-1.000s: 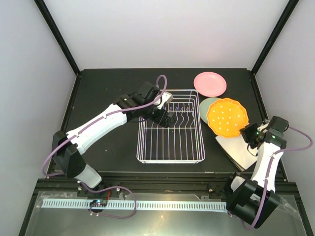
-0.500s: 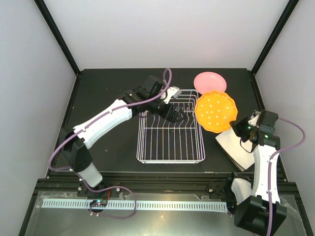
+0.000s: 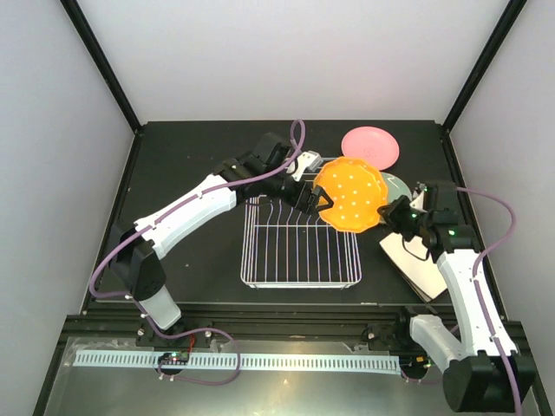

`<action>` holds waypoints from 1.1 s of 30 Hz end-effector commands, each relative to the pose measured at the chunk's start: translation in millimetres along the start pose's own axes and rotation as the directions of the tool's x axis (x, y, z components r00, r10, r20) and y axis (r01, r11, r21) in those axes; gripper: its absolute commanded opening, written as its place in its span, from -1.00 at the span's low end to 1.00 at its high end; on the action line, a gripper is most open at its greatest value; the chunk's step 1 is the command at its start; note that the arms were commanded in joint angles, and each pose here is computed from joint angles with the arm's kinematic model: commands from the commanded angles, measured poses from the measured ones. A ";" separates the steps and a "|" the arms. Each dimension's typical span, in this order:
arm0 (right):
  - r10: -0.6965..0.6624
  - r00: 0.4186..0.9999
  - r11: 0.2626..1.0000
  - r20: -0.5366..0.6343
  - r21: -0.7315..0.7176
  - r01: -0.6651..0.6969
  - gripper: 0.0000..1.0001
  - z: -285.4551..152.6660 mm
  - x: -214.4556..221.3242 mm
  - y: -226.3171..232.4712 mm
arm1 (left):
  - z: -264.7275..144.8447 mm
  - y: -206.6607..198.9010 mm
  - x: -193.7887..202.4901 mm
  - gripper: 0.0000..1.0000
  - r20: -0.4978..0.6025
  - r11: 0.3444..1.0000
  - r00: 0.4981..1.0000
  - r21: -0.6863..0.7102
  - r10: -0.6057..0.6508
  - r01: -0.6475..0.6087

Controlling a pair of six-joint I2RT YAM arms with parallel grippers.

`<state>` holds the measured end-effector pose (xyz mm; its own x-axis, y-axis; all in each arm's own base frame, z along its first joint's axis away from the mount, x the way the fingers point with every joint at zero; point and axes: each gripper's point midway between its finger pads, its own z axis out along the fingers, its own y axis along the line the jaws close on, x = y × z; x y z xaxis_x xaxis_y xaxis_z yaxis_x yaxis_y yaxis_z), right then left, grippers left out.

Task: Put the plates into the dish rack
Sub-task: Pick up the plate at the center of the board.

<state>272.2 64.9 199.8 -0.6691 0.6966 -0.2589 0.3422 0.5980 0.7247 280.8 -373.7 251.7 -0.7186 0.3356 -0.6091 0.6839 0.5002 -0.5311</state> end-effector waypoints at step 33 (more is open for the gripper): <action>-0.386 0.922 0.858 -0.005 -0.371 0.357 -0.25 -12.6 18.1 139.6 | -36.4 3.0 -38.9 -0.97 0.079 0.902 0.987 0.420 -0.143 0.098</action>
<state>295.8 128.2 233.2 -0.7778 0.5308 -0.3366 0.1258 0.6561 0.7441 317.6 -351.5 247.5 -0.8579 0.1781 -0.4820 0.5122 0.3719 -0.7742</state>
